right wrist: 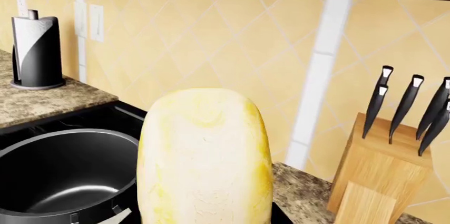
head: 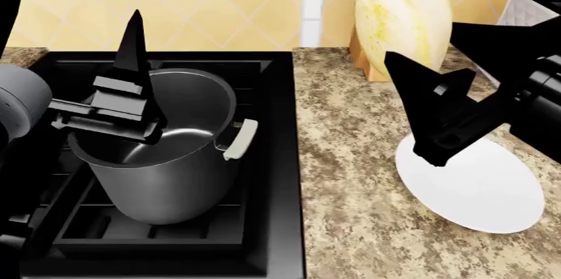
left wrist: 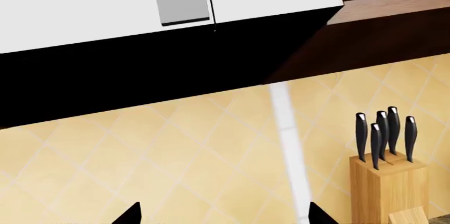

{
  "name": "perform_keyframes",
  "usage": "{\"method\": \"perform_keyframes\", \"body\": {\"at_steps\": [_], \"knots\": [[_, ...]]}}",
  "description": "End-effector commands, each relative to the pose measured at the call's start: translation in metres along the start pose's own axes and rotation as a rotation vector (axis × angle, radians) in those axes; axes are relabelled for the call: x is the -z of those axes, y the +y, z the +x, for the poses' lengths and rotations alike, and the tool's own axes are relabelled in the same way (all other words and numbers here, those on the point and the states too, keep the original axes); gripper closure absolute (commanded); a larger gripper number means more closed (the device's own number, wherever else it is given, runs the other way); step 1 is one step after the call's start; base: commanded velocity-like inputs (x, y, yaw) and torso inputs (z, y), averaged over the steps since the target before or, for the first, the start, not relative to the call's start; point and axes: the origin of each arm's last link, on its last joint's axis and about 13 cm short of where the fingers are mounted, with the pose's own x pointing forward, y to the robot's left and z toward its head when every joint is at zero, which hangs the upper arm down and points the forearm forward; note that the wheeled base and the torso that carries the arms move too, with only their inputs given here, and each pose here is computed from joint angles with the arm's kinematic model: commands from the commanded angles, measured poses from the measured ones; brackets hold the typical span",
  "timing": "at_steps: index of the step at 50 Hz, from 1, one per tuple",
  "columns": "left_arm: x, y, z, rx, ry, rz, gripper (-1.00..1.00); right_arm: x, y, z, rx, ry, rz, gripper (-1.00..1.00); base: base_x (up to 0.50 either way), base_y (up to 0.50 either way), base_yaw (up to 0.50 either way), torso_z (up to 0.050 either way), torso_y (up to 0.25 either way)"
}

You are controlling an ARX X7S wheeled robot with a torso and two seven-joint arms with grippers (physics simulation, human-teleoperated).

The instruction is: Frozen meat rests on a plate on the counter. Retrieve the meat and place it in a pot on a burner. Then turn the burner on.

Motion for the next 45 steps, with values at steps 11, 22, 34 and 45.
{"method": "perform_keyframes", "body": {"at_steps": [11,22,34,45], "knots": [[-0.0008,0.0000,0.0009,0.001,-0.002,0.000,-1.00,-0.0015,-0.0006,-0.0024,0.005,-0.010,-0.018,1.00,0.00,0.21,0.00,0.000,0.000],[-0.0005,0.0001,0.0012,0.003,-0.002,0.000,-1.00,-0.0010,-0.0004,-0.0020,0.004,-0.007,-0.021,1.00,0.00,0.20,0.00,0.000,0.000],[0.0002,-0.0001,0.0022,0.002,-0.001,0.000,-1.00,-0.0001,-0.0013,-0.0019,0.005,-0.003,-0.020,1.00,0.00,0.20,0.00,0.000,0.000],[0.0006,0.0005,0.0020,-0.001,-0.002,-0.002,-1.00,-0.0015,-0.0009,-0.0024,0.005,-0.001,-0.023,1.00,0.00,0.20,0.00,0.000,0.000]]}}
